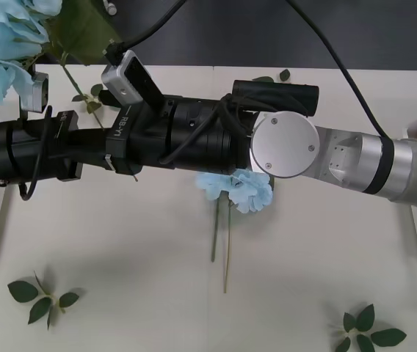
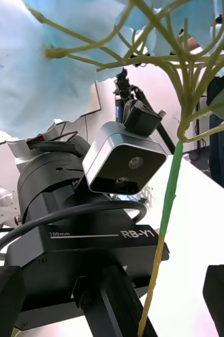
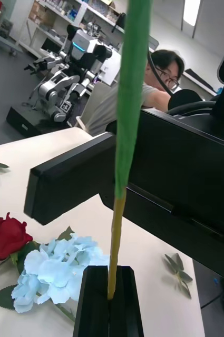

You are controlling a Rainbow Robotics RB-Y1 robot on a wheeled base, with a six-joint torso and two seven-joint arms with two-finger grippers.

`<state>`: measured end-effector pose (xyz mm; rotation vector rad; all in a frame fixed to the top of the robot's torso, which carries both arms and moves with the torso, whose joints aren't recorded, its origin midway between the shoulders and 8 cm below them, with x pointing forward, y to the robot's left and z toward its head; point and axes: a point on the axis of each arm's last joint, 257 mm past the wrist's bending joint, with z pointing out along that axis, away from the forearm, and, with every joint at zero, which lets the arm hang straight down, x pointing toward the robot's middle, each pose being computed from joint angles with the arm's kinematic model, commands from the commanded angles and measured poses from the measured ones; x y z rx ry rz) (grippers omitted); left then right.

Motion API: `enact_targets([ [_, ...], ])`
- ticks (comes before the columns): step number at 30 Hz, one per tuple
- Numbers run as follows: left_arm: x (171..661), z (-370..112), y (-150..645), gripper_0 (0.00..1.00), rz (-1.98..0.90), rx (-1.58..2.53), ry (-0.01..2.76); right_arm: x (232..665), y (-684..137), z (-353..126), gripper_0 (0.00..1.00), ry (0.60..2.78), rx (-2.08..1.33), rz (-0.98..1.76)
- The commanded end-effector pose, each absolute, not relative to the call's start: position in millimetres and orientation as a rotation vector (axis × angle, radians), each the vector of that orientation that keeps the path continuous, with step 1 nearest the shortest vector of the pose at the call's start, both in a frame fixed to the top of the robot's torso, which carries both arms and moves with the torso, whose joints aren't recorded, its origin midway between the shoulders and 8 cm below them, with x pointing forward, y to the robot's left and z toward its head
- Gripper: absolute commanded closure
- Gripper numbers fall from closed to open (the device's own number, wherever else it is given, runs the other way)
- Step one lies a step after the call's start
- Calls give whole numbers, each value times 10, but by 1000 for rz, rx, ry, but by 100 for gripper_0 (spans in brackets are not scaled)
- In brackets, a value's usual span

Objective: Put the red flowers into the right box and the blue flowers into the left box

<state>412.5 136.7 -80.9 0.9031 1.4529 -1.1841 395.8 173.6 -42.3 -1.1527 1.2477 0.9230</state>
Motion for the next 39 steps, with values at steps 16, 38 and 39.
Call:
enact_targets([
  [16,3767,-872,2352,100,-1004,537,1710,3869,1508,-108,1,1242,-1116,972],
  [38,3540,-1453,4413,100,-568,-214,2106,4093,228,-218,1,1608,-1337,979],
  [39,3535,-1480,4483,100,-544,-241,2116,4095,184,-243,0,1634,-1347,976],
])
